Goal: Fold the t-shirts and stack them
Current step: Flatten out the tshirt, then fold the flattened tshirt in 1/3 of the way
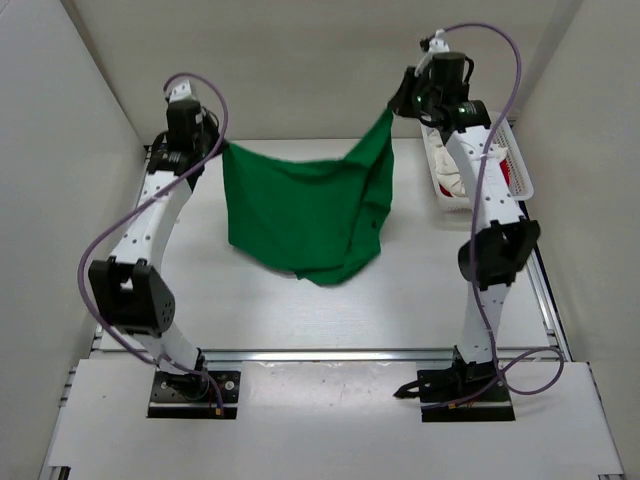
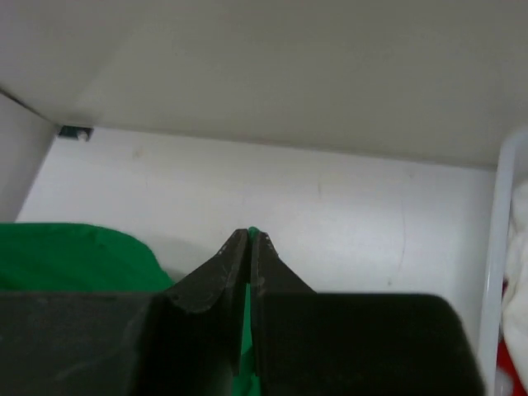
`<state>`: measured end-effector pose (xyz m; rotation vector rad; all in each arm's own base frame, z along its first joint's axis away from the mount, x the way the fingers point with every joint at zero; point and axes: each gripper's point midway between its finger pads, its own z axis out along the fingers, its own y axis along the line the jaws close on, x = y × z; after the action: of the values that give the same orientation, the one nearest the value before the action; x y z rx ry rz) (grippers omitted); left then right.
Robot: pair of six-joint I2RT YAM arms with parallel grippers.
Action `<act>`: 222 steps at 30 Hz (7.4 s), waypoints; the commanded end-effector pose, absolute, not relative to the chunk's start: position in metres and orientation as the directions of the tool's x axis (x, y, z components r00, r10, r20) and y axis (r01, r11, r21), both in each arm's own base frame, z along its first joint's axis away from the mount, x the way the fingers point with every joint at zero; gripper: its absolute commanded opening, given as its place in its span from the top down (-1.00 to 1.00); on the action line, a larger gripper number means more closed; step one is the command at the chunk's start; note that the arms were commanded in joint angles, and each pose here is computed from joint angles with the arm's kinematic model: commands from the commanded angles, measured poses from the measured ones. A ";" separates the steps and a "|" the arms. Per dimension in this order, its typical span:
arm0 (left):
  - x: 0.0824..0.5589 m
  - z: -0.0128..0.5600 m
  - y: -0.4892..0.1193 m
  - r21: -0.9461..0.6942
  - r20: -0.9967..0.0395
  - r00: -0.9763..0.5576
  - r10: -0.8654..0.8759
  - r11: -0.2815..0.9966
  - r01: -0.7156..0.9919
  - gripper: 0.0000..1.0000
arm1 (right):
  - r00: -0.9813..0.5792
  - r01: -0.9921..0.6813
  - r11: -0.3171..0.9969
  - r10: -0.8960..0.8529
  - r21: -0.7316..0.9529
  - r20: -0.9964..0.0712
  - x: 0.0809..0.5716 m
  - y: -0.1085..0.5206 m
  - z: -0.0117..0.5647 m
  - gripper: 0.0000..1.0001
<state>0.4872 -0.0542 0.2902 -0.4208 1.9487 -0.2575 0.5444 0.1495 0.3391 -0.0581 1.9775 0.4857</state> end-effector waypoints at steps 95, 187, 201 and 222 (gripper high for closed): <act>0.345 0.130 -0.012 -0.481 -0.689 -0.403 -0.602 0.796 -0.367 0.23 | -0.646 0.065 0.799 0.490 0.597 -0.586 0.444 0.115 0.127 0.30; 0.304 0.038 -0.172 -0.488 -0.601 -0.702 -0.382 0.871 -0.056 0.38 | -0.769 -0.046 0.805 0.350 0.592 -0.535 0.378 0.206 0.054 0.81; 0.312 0.055 -0.181 -0.455 -0.636 -0.691 -0.344 0.890 -0.023 0.35 | -0.706 -0.117 0.850 0.293 0.514 -0.645 0.411 0.206 0.099 0.40; 0.260 -0.015 -0.162 -0.282 -0.463 -0.872 -0.158 0.959 -0.023 0.46 | -0.880 -0.137 0.935 0.038 0.328 -0.473 0.245 0.186 -0.008 1.00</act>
<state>0.3125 -0.1805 0.0170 -0.1938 2.4417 -0.4820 0.2865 0.2075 0.0186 -0.0443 2.4795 0.5948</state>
